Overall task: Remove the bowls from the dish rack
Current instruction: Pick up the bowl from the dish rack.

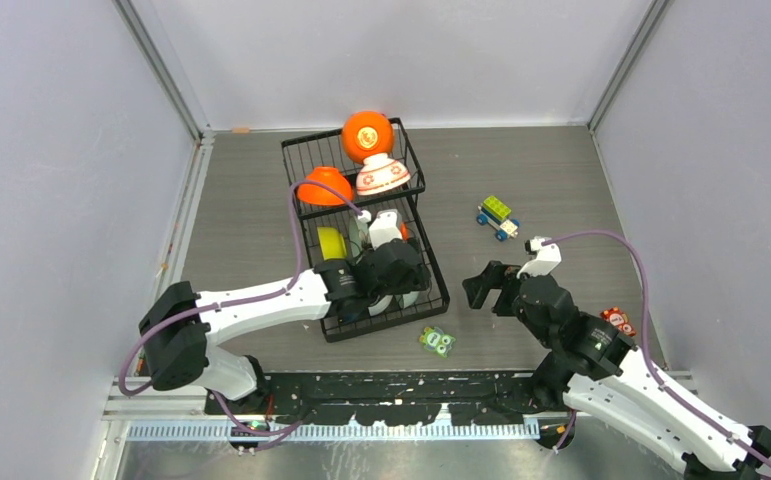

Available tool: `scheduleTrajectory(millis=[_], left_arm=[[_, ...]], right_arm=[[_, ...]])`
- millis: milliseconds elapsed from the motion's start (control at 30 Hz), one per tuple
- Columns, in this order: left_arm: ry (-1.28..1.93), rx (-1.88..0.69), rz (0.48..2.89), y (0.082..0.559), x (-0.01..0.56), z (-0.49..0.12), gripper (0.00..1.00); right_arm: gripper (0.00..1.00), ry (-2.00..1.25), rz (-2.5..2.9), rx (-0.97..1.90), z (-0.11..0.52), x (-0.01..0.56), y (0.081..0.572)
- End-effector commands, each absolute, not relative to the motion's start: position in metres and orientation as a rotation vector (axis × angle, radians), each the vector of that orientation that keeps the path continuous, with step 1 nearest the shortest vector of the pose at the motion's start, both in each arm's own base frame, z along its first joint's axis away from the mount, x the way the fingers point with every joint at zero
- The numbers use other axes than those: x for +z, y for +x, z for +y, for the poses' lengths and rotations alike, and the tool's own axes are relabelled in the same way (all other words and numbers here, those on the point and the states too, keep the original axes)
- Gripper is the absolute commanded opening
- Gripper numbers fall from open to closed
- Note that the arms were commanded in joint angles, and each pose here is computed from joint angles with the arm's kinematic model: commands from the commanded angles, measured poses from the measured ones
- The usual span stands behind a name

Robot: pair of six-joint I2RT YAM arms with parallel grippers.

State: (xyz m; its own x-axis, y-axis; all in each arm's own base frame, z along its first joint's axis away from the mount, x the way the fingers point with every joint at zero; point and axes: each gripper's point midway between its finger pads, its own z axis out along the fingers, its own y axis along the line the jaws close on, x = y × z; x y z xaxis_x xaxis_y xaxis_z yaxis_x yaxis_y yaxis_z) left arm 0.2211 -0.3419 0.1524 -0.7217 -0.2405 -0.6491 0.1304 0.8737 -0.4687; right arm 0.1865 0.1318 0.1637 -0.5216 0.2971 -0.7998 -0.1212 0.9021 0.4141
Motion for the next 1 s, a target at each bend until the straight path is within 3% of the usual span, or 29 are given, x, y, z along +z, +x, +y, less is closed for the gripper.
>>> scheduleTrajectory(millis=[0, 367, 733, 967], left_arm=[[-0.129, -0.637, 2.251, 0.226, 0.17, -0.336, 0.66], [-0.132, -0.675, 2.236, 0.222, 0.18, -0.332, 0.7], [-0.118, -0.686, 2.281, 0.226, 0.16, -0.344, 0.5], [-0.135, -0.655, 2.308, 0.226, 0.151, -0.338, 0.49]], right_arm=[[0.96, 0.151, 2.024, 0.571, 0.14, 0.171, 0.192], [0.96, 0.157, 2.043, 0.574, 0.143, 0.162, 0.192], [0.89, 0.161, 2.068, 0.576, 0.147, 0.158, 0.193], [0.89, 0.156, 2.068, 0.588, 0.148, 0.157, 0.191]])
